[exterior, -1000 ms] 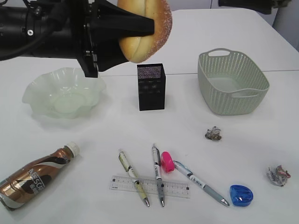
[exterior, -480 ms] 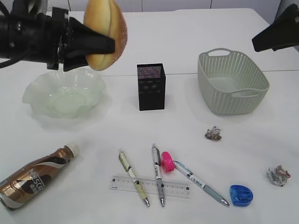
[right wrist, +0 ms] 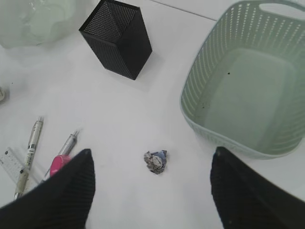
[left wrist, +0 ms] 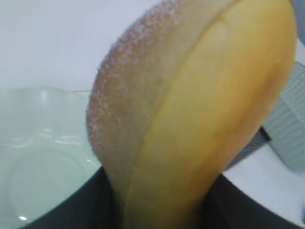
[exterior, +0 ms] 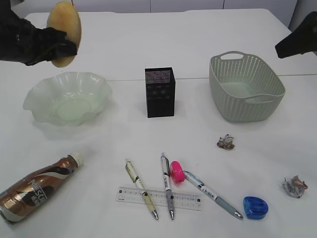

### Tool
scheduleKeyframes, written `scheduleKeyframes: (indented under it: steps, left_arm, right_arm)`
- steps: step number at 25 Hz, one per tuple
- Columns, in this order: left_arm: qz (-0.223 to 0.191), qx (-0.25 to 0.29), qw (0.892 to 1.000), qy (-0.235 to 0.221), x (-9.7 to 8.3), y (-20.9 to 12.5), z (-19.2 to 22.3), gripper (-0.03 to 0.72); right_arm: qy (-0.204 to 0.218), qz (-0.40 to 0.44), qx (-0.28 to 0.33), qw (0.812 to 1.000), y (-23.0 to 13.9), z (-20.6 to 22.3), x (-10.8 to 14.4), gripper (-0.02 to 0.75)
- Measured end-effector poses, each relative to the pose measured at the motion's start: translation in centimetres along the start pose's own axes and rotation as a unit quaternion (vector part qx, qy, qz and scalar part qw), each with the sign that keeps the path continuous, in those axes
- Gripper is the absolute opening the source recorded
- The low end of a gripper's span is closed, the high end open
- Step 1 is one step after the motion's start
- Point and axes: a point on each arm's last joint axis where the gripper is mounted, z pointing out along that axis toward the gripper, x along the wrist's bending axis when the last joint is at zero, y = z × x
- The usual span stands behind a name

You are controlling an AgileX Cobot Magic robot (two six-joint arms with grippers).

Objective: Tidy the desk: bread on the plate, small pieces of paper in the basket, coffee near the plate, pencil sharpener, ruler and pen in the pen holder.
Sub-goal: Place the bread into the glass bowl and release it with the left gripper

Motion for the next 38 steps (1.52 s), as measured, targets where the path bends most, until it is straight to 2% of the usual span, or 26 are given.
scheduleKeyframes:
  steps: [3,7,11,15,20,29,35,38]
  left_arm:
    - [0.034,-0.025,0.997,0.060,1.1,0.5,0.0,0.295]
    - [0.086,-0.042,0.988,0.120,2.2,0.9,-0.3,0.295]
    - [0.117,-0.048,0.981,0.150,2.7,1.2,-0.4,0.296]
    - [0.085,-0.048,0.983,0.156,3.0,0.9,0.0,0.296]
    - [0.040,-0.007,0.985,0.167,4.5,-1.5,2.6,0.302]
    - [-0.009,0.038,0.982,0.183,6.2,-4.5,5.4,0.302]
    - [-0.020,0.033,0.982,0.183,6.4,-4.0,6.5,0.319]
    - [-0.018,0.019,0.984,0.178,6.3,-3.0,6.8,0.364]
  right_arm:
    - [-0.012,-0.001,-0.007,1.000,0.1,0.0,-0.2,0.582]
    - [-0.014,0.004,-0.009,1.000,0.2,0.0,-0.3,0.582]
    - [-0.015,0.008,-0.010,1.000,0.2,0.0,-0.3,0.582]
    - [-0.015,0.010,-0.010,1.000,0.2,0.0,-0.3,0.582]
    - [-0.015,0.010,-0.010,1.000,0.2,0.0,-0.3,0.582]
    - [-0.015,0.012,-0.010,1.000,0.2,0.0,-0.3,0.582]
    - [-0.015,0.012,-0.010,1.000,0.2,0.0,-0.3,0.582]
    - [-0.015,0.012,-0.010,1.000,0.2,0.0,-0.3,0.582]
